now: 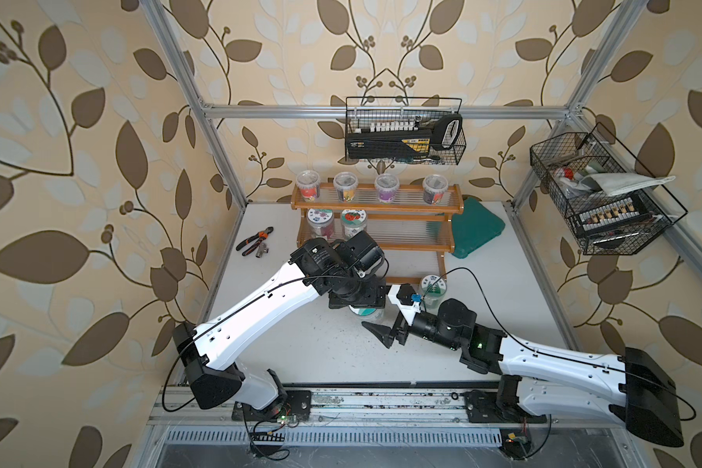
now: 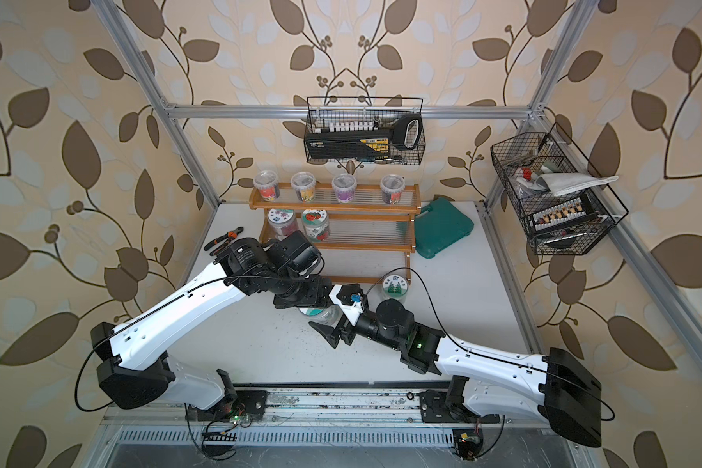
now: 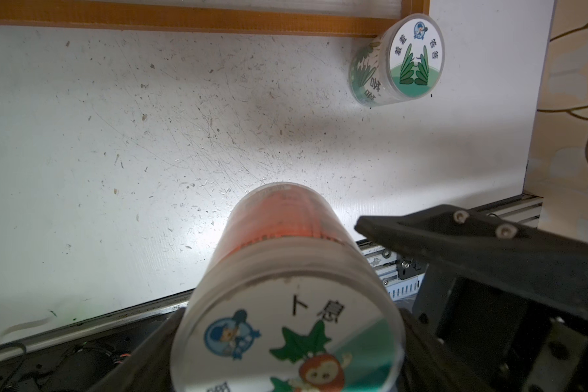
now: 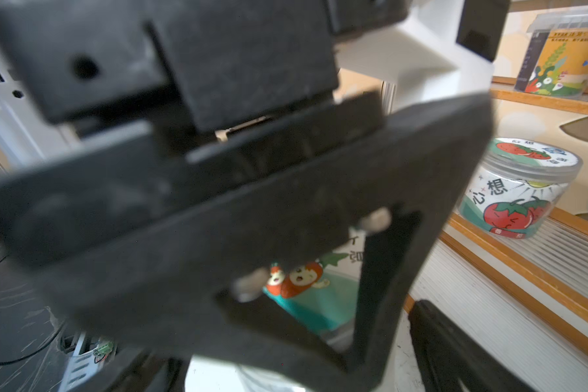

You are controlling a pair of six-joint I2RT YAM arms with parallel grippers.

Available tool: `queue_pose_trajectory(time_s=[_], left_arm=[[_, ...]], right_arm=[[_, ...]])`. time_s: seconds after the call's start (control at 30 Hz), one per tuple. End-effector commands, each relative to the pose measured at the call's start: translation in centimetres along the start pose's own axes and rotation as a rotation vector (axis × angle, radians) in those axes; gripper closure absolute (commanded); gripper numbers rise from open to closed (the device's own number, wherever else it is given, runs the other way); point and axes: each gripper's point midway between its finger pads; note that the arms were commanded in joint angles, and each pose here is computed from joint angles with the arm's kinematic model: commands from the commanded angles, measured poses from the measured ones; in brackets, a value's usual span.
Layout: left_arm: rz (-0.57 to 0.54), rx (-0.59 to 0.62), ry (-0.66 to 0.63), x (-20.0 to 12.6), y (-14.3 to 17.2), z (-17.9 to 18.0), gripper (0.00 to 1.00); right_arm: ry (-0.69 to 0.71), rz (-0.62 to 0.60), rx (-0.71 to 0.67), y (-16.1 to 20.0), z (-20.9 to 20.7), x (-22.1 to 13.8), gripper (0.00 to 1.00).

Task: Place the seed container on the shelf
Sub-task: Pick up the seed jar at the center of the board.

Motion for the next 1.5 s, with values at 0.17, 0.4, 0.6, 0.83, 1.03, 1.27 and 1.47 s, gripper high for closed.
queue_pose_trajectory(time_s=[0.17,0.4,0.6,0.83,1.03,1.27,1.47], left_arm=[[-0.039,0.016,0.044,-0.6,-1.1,-1.5,0.44],[-0.034,0.023,0.065,-0.6,-1.1,-1.9,0.44],[-0.031,0.026,0.072,-0.6,-1.0,-2.0,0.44],[-0.039,0.034,0.103,-0.7,-1.1,-2.5,0.43],[-0.047,0.036,0.109,-0.6,-1.3,-2.6,0.33],[-0.129,0.041,0.124,-2.1,-2.1,-2.5,0.15],[-0.25,0.03,0.112,-4.4,-3.6,-1.4,0.02]], right_arm=[[0.023,0.014,-0.032,1.0,-0.4,0.3,0.01],[0.051,0.031,-0.05,1.4,-1.0,0.6,0.01],[0.08,0.035,-0.055,1.6,-1.5,0.8,0.01],[0.08,0.028,-0.057,1.2,-1.4,0.6,0.23],[0.054,0.008,-0.064,0.9,-1.0,-0.1,0.43],[-0.002,-0.011,-0.064,0.7,0.0,-0.8,0.58],[-0.014,-0.03,-0.064,0.6,0.1,-1.1,0.61]])
Point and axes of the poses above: each gripper's point midway between its finger pads, its own x axis out along the fingers, its own z axis along the line the jaws close on, y = z × x, and after that the axes turned 15 degrees about x, right-handed
